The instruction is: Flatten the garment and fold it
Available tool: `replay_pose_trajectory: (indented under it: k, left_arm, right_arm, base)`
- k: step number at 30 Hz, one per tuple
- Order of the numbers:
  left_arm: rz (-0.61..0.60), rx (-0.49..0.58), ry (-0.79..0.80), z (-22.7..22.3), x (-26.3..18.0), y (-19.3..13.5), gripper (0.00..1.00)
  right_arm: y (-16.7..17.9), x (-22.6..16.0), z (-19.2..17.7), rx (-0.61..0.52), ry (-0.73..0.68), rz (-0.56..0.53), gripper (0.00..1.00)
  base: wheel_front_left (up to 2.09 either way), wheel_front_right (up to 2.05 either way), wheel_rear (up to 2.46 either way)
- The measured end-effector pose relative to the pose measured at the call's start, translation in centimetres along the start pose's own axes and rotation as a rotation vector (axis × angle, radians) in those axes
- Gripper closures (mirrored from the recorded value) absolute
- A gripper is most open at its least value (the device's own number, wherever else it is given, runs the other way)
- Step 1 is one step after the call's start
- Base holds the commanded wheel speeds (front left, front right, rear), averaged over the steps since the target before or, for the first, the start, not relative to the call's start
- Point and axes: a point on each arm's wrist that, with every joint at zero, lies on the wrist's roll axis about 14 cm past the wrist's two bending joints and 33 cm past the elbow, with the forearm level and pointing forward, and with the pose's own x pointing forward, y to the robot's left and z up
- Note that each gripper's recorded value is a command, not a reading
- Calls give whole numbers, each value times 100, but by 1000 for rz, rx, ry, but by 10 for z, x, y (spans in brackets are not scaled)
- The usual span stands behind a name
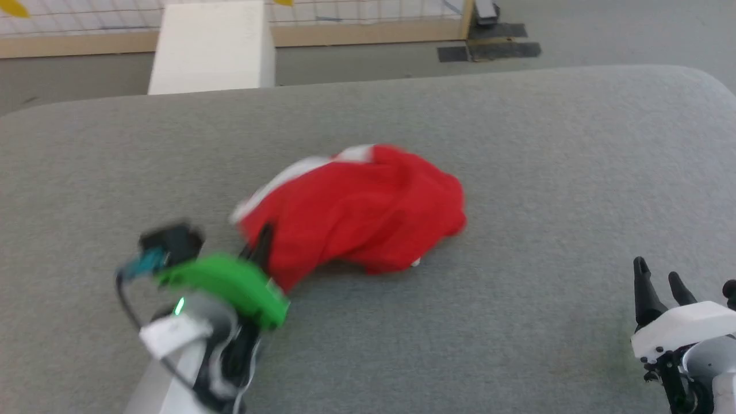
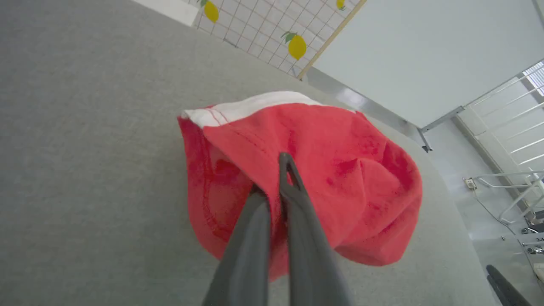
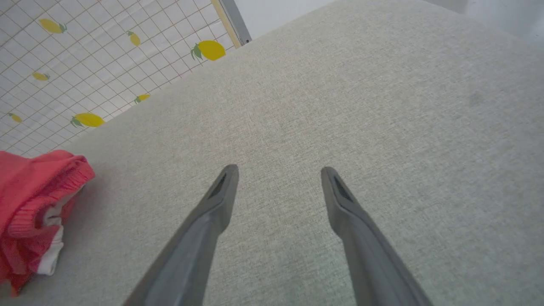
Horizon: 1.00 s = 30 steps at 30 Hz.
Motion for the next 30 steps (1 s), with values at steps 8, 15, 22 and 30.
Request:
replay_pose_trajectory:
  k: [8, 15, 22, 30]
  left_arm:
    - [309, -114, 116, -55, -74, 88, 0]
    - [293, 216, -385, 49, -92, 88, 0]
    - [271, 321, -458, 57, -91, 73, 0]
    - [300, 294, -451, 48, -88, 78, 0]
  right_arm:
    - [40, 8, -4, -24, 25, 106, 0]
    - [118, 3, -14, -140, 84, 325, 0]
    - [231, -17, -56, -402, 283, 639, 0]
    - [280, -3, -93, -634, 436, 748, 0]
  base:
    - [0, 0, 0]
    - [0, 0, 0]
    - [0, 0, 0]
    - [0, 0, 0]
